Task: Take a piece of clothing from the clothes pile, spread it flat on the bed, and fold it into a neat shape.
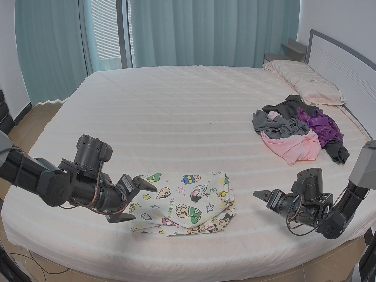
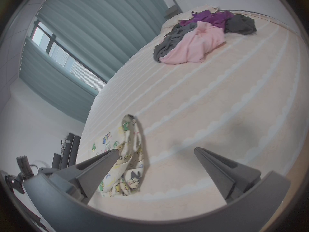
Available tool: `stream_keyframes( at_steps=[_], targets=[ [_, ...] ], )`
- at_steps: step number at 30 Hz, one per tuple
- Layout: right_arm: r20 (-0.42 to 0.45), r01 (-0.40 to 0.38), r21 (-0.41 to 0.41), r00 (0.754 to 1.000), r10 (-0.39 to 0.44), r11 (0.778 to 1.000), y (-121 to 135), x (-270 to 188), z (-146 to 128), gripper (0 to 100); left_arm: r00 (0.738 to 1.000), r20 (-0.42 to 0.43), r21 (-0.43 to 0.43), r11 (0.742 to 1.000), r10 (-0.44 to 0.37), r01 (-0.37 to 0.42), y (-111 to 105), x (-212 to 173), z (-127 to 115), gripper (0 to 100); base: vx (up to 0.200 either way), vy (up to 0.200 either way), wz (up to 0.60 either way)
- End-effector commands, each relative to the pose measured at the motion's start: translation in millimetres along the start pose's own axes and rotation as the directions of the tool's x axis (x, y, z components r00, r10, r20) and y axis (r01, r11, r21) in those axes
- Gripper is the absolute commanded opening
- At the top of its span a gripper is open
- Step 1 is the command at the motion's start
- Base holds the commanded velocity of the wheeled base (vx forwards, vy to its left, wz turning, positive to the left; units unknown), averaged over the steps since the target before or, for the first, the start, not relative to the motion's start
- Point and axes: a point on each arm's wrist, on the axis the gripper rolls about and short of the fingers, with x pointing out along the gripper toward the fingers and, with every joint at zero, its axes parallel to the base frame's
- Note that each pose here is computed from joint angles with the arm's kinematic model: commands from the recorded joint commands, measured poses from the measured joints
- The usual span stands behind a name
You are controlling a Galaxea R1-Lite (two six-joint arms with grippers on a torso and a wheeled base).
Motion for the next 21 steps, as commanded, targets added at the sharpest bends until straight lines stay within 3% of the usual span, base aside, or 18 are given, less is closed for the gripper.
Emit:
stream_keyframes(
  at_steps=[1,4,8,15,19,20,21],
  targets=[
    [0.003,-0.036,-0.046,0.999,0.036,0.998,10,-1,-1,100,1.000,0.010,-0.026,1.000,-0.007,0.008,4,-4,9,100,0.000,0.200,0.00],
    [-0.003,-0.065,-0.121,0.998,0.065,0.991,19,1,-3,100,1.000,0.001,-0.042,0.999,-0.016,0.016,6,-4,15,100,0.000,0.200,0.00],
    [-0.021,-0.124,-0.208,0.992,0.122,0.970,34,6,-5,100,1.000,-0.021,-0.042,0.999,-0.018,0.018,9,-4,13,100,0.000,0.000,0.00],
    [-0.094,-0.174,-0.428,0.985,0.147,0.887,60,30,-10,100,0.999,-0.037,-0.041,0.999,-0.005,0.003,13,-2,10,100,0.000,0.000,0.00],
    [-0.158,-0.209,-0.482,0.976,0.150,0.851,75,39,-9,100,0.999,-0.043,-0.040,0.999,0.005,-0.007,16,-1,8,100,0.000,0.000,0.00],
    [-0.158,-0.209,-0.482,0.976,0.150,0.851,75,39,-9,100,0.999,-0.043,-0.040,0.999,0.005,-0.007,16,-1,8,100,0.000,0.000,0.00],
    [-0.179,-0.225,-0.514,0.972,0.153,0.828,80,44,-7,100,0.999,-0.046,-0.039,0.999,0.009,-0.011,17,-1,7,100,0.000,0.000,0.00]
  ],
)
